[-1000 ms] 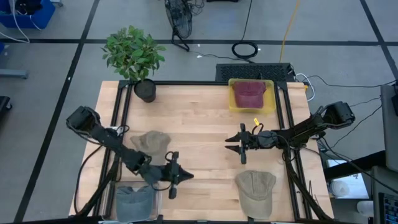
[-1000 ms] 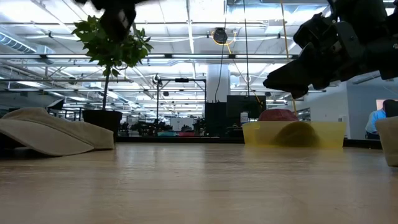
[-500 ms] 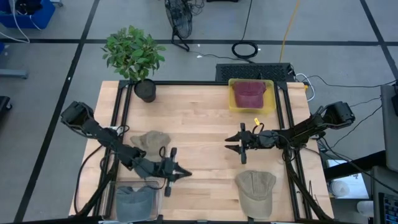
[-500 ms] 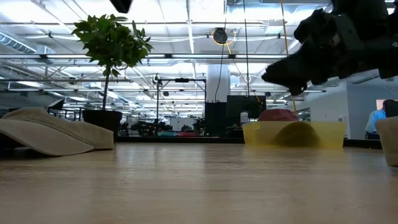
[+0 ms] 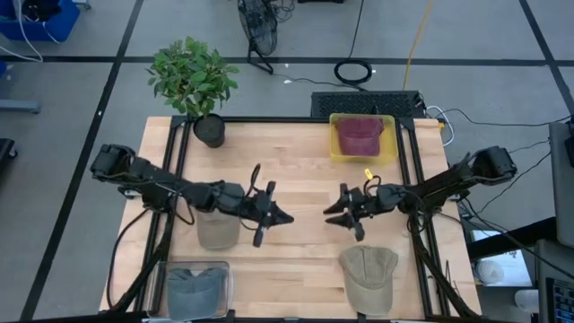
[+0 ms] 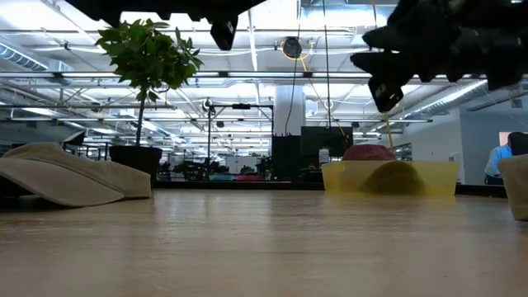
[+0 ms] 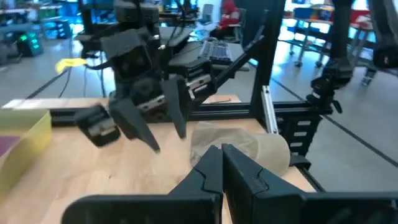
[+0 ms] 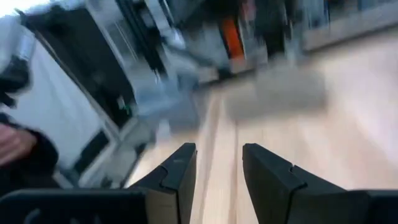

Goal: Pick & Place hat
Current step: Put the bottom brown cap into the yellow bin

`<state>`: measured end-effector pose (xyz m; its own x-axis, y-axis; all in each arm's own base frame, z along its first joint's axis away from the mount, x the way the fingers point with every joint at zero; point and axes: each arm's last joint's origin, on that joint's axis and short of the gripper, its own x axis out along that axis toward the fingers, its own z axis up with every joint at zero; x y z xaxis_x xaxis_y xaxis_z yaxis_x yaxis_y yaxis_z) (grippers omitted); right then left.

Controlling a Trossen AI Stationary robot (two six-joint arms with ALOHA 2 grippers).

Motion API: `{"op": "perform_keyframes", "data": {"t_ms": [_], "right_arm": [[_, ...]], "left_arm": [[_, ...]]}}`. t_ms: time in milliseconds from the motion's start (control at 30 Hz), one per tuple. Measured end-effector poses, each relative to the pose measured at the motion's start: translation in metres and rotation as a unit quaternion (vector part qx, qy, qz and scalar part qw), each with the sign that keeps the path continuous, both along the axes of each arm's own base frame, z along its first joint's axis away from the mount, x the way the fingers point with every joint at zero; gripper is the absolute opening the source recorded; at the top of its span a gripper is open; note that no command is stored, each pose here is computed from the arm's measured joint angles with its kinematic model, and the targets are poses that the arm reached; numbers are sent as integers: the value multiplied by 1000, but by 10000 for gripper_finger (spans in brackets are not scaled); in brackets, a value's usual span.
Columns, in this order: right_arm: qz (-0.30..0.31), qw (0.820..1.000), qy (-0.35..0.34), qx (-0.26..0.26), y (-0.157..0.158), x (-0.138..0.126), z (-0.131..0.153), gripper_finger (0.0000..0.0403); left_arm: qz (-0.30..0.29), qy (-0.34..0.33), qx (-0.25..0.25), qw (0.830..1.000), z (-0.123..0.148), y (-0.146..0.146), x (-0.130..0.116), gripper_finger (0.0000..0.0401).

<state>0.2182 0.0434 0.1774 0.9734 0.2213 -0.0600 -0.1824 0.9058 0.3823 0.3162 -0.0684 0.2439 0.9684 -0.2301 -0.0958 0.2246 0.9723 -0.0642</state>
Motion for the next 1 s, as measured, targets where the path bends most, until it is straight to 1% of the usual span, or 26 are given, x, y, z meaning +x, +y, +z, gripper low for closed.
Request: {"op": "perform_keyframes", "data": {"t_ms": [67,100,200,333,367,433,533,600,667,700,767,800,867,933,1000], "right_arm": [[18,996,85,10,6,5,7,121],[26,990,138,5,10,8,11,122],[54,961,269,-18,25,11,37,127],[65,928,367,-18,41,3,71,139],[65,919,389,-16,43,-1,76,141],[59,900,432,-3,48,-9,83,146],[47,863,502,30,58,-23,80,157],[45,847,526,53,68,-29,74,169],[47,834,546,61,77,-37,67,184],[43,830,552,65,80,-40,64,192],[42,832,547,76,86,-42,58,206],[47,833,544,84,89,-43,56,213],[62,830,544,106,95,-45,51,223],[74,824,546,133,99,-47,46,227],[69,807,566,153,102,-50,37,227]], "left_arm": [[-9,-5,14,1000,2,6,0,10],[-10,-7,22,1000,3,11,0,10],[2,-22,37,999,13,27,-3,10],[32,-32,28,999,33,48,-16,10],[39,-21,23,999,36,52,-20,10],[46,6,17,999,39,56,-30,10],[48,23,18,998,44,58,-40,10],[48,17,18,999,49,58,-44,10],[48,8,19,999,53,58,-48,10],[47,6,22,999,54,58,-49,10],[47,7,23,999,54,58,-49,10],[47,11,26,999,53,58,-49,10],[47,14,34,998,52,58,-48,10],[49,17,40,998,50,60,-47,10],[51,33,39,997,46,61,-47,10]]}}
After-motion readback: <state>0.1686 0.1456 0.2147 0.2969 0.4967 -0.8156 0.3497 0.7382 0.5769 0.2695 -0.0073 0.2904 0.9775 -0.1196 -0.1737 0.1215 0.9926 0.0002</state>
